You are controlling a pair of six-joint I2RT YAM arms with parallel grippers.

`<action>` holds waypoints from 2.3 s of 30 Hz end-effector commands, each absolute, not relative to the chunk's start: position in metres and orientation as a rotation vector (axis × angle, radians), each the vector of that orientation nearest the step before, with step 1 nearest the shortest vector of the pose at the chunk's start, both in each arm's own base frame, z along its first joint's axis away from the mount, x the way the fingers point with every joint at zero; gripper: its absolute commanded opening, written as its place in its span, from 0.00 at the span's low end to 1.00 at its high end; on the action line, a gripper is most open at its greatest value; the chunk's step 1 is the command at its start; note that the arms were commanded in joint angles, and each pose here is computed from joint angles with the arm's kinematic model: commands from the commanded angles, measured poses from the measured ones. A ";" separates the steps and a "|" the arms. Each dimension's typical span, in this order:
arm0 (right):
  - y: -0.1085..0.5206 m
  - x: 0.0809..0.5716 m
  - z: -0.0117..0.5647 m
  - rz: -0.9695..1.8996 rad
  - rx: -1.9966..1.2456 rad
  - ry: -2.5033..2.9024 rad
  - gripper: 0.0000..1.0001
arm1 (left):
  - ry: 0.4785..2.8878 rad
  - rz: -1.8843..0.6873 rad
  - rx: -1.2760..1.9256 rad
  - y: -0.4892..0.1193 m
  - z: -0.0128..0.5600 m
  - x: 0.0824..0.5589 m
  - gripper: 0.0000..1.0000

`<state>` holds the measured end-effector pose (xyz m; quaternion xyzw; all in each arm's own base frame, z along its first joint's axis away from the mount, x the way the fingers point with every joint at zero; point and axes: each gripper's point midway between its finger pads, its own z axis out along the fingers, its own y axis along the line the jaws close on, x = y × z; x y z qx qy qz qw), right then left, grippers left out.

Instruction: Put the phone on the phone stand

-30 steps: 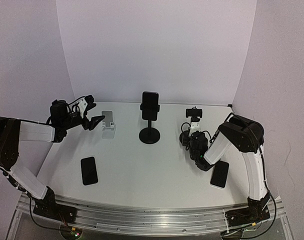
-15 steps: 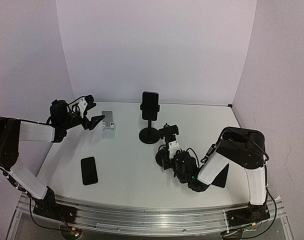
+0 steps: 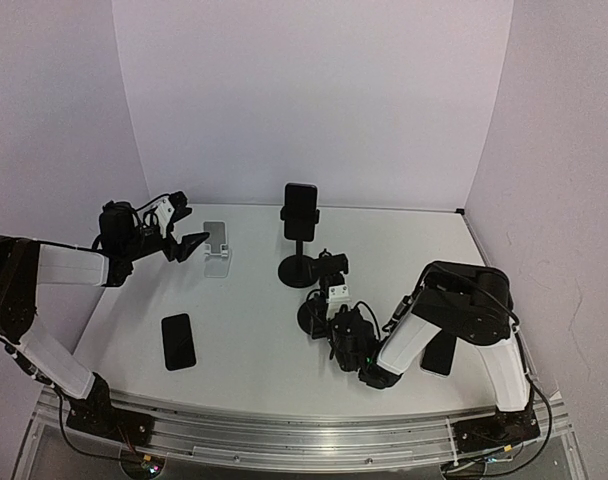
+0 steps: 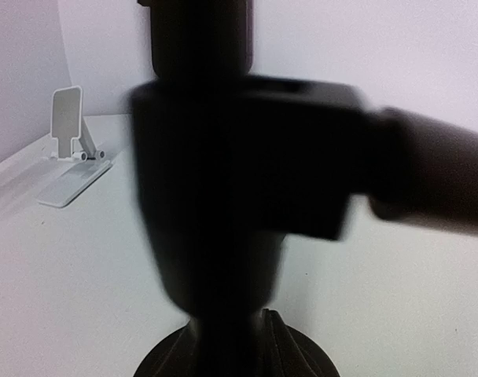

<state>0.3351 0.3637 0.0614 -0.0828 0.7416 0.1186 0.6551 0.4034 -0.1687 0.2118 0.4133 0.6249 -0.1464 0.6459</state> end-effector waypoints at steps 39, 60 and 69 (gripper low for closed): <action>0.240 0.249 0.088 0.141 0.163 2.137 0.98 | 1.313 -0.398 0.994 -0.185 0.232 0.390 0.80; 0.101 0.255 0.038 0.036 0.681 2.834 0.98 | 1.309 -0.375 1.009 -0.183 0.239 0.386 0.82; 0.091 0.250 0.013 0.105 0.576 3.056 0.98 | 1.311 -0.359 1.010 -0.181 0.239 0.382 0.82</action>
